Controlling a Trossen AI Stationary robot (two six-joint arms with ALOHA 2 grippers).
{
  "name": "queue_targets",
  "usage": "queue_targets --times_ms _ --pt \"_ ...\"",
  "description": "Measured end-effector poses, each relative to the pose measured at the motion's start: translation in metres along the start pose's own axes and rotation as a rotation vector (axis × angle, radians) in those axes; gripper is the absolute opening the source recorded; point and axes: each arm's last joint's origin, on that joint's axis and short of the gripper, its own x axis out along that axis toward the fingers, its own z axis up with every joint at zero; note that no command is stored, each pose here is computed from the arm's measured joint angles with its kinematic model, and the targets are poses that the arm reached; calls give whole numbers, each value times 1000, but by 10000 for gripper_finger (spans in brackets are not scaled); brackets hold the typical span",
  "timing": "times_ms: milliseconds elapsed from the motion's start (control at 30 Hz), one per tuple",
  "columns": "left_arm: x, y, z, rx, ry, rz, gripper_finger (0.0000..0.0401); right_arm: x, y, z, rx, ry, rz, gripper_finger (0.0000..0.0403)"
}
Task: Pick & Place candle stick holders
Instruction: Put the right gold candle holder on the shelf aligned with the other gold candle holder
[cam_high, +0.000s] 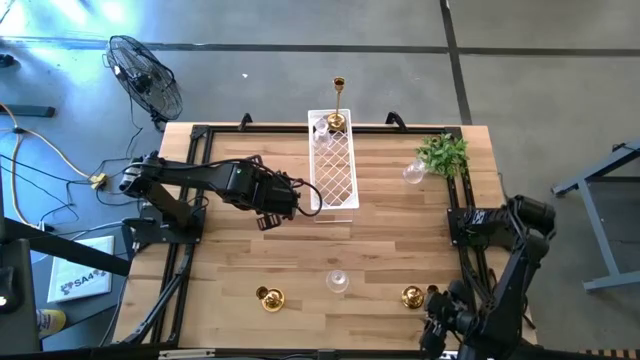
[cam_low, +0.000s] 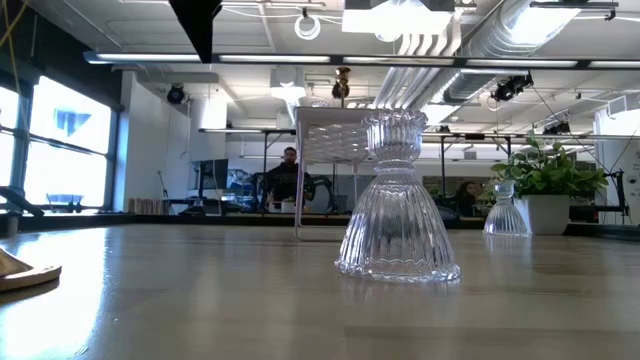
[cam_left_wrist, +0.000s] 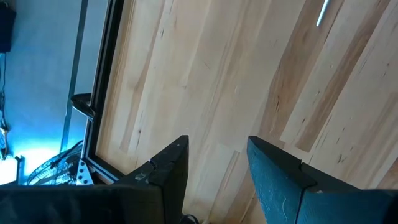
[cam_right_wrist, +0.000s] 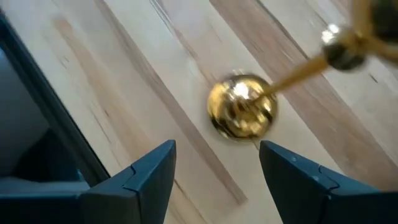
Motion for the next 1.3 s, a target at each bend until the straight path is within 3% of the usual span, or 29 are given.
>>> queue_targets --times_ms 300,500,800,1300 --pt "0 0 1 -4 -5 -5 156 -16 0 9 -42 -16 -78 210" --pt "0 0 1 -6 -5 -6 156 -24 2 13 -91 -51 -67 195" --pt "0 0 1 -6 -5 -5 156 -26 -1 6 -57 72 -108 182" --pt "0 -1 1 -20 -3 -10 156 -40 -16 -31 -12 -185 27 138"
